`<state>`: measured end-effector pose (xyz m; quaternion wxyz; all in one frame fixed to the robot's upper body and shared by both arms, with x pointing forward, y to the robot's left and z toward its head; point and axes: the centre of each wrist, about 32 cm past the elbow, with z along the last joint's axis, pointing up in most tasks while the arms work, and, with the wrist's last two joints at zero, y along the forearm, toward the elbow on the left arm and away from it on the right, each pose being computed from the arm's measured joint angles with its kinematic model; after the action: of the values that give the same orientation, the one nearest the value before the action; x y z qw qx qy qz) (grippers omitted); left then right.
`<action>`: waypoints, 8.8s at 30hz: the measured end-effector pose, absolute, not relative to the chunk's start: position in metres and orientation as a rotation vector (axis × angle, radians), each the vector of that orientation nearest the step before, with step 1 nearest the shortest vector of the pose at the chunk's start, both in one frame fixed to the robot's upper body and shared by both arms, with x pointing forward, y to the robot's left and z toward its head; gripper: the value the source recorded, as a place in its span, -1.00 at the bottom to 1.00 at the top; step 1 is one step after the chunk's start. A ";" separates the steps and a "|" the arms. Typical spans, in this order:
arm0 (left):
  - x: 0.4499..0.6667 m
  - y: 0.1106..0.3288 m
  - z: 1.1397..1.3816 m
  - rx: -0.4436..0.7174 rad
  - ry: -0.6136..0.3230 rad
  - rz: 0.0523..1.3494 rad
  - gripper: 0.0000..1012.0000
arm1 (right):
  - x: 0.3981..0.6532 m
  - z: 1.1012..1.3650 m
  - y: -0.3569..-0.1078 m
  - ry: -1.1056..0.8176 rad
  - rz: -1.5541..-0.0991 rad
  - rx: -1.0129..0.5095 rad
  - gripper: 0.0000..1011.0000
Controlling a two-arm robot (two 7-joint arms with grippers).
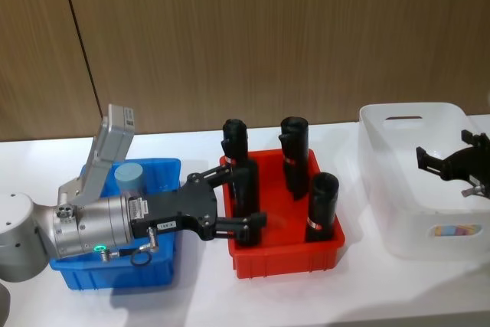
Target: Pick the cotton swabs from the blue box and place them into the white box.
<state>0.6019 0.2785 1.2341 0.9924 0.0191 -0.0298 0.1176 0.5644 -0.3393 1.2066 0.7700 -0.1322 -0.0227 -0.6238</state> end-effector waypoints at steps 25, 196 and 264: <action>0.580 0.259 1.224 0.075 -0.097 0.444 0.98 | 0.512 1.190 -0.287 -0.081 -1.281 -0.156 0.98; 0.492 0.198 1.204 0.061 -0.268 1.124 0.98 | 0.535 1.196 -0.217 0.010 -0.954 -0.148 -0.09; 0.492 0.198 1.204 0.061 -0.268 1.124 0.98 | 0.587 1.229 -0.312 -0.094 -1.430 -0.148 0.68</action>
<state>0.4920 0.1984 1.2044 0.8373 0.0289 -0.1264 0.5311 0.5866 -0.3119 1.2295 0.7517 -0.0678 -0.0428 -0.6547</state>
